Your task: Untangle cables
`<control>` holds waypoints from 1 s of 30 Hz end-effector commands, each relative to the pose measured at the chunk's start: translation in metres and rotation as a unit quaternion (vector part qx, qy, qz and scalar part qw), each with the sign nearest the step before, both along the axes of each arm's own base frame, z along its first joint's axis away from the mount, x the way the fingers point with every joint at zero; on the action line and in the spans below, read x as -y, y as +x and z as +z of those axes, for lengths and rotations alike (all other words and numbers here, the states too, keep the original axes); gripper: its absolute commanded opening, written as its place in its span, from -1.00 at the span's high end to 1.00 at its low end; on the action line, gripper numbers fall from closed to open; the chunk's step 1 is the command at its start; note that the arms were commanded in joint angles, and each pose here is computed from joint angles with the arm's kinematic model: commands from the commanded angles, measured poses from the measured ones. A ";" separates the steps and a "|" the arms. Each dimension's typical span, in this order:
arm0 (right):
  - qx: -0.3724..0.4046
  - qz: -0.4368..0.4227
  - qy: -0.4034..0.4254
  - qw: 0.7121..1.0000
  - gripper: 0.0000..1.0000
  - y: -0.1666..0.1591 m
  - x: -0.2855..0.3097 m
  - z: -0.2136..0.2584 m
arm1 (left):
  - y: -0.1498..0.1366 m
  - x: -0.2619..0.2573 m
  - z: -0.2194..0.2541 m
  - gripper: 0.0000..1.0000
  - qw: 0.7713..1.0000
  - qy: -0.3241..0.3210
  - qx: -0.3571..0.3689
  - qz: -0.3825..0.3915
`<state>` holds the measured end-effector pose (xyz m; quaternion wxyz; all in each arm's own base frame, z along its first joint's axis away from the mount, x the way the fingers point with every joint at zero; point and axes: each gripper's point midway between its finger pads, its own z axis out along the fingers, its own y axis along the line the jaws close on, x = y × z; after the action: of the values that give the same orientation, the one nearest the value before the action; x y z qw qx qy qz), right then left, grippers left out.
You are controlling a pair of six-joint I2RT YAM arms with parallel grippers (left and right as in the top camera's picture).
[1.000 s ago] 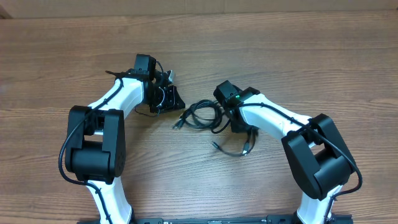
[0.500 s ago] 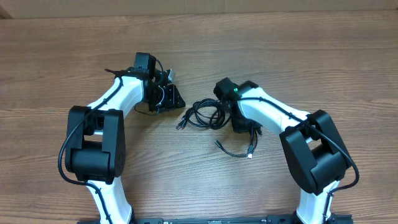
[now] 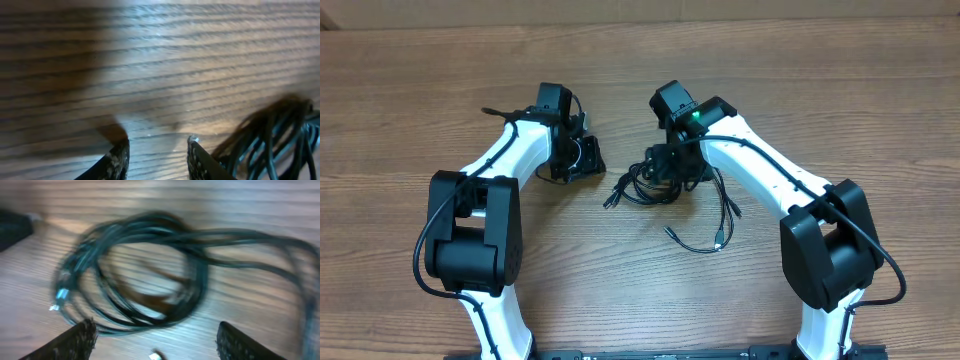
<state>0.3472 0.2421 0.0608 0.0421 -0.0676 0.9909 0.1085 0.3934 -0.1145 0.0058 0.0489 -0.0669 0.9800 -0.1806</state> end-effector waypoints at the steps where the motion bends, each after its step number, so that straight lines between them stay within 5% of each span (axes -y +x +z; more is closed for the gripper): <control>1: -0.021 0.034 0.057 0.998 -0.50 -0.019 -0.028 -0.006 | 0.000 -0.018 -0.009 0.21 0.998 0.053 -0.007 0.030; 14: -0.033 -0.011 0.086 0.996 -0.11 -0.053 -0.063 -0.049 | 0.001 -0.019 -0.009 0.14 0.998 0.053 -0.008 0.031; 23: -0.039 0.070 0.218 0.973 -0.06 -0.077 -0.132 -0.024 | 0.000 -0.019 -0.009 0.13 0.998 0.053 -0.008 0.031; 30: -0.034 0.075 0.237 0.968 0.04 -0.072 -0.137 0.002 | 0.000 -0.017 -0.008 0.13 0.998 0.047 -0.009 0.030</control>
<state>0.2658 0.3733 0.0334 0.0038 -0.1246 0.9407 0.3154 0.3978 -0.1058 0.0059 0.0571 -0.0835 0.9827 -0.1550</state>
